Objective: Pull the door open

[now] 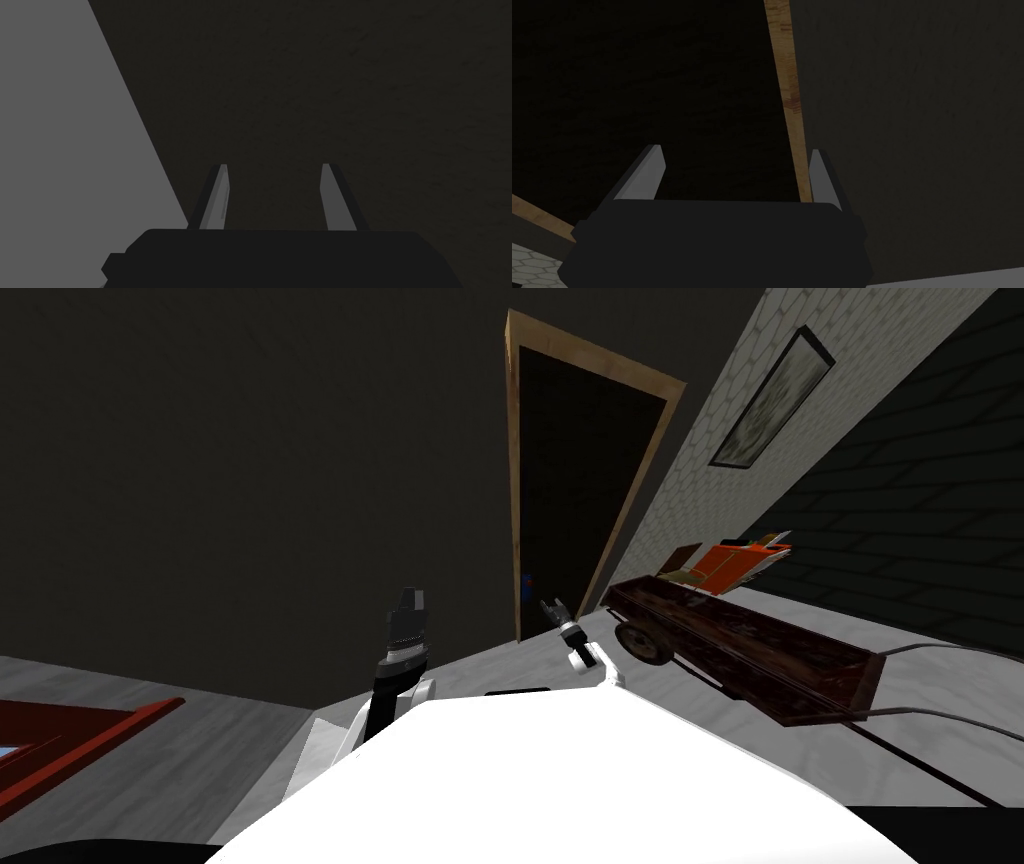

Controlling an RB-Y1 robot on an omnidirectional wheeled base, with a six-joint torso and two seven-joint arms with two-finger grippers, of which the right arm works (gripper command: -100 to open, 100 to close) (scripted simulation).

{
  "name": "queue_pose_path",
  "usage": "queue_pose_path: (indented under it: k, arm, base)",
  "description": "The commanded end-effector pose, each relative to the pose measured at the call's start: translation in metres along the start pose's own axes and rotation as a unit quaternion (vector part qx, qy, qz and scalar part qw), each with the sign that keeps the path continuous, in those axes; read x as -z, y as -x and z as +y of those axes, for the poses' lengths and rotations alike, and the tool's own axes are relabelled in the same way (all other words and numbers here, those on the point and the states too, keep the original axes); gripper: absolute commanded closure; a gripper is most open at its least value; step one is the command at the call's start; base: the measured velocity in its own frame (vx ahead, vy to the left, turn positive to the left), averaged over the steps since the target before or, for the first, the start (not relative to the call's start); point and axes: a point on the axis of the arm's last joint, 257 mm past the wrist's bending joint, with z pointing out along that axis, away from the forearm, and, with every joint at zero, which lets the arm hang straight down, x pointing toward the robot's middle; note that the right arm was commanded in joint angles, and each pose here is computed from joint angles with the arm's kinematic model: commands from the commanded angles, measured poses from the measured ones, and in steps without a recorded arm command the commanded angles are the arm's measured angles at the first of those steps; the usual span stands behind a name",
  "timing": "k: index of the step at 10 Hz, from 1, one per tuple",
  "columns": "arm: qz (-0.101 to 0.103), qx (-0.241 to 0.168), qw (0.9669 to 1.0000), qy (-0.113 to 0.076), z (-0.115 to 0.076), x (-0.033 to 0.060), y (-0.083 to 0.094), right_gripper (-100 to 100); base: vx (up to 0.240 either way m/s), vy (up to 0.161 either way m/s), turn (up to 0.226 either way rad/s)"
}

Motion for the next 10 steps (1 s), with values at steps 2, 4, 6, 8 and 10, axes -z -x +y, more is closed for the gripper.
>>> queue_pose_path:
  k: [2, 4, 6, 8, 10]
  arm:
    - [0.019, 0.026, 0.9995, -0.001, -0.007, -0.0017, -0.016, -100]
    - [0.038, 0.050, 0.9980, -0.002, -0.013, -0.0027, -0.031, -100]
    - [0.050, 0.066, 0.9965, -0.002, -0.016, -0.0030, -0.041, -100]
    - [0.065, 0.085, 0.9943, -0.001, -0.021, -0.0032, -0.053, -100]
    - [0.080, 0.105, 0.9912, -0.001, -0.026, -0.0031, -0.065, -100]
  base:
    - [0.104, 0.024, -0.026]
    - [0.093, 0.024, -0.029]
    - [0.115, 0.036, -0.030]
    - [0.125, 0.030, -0.028]
    - [0.121, 0.039, -0.025]
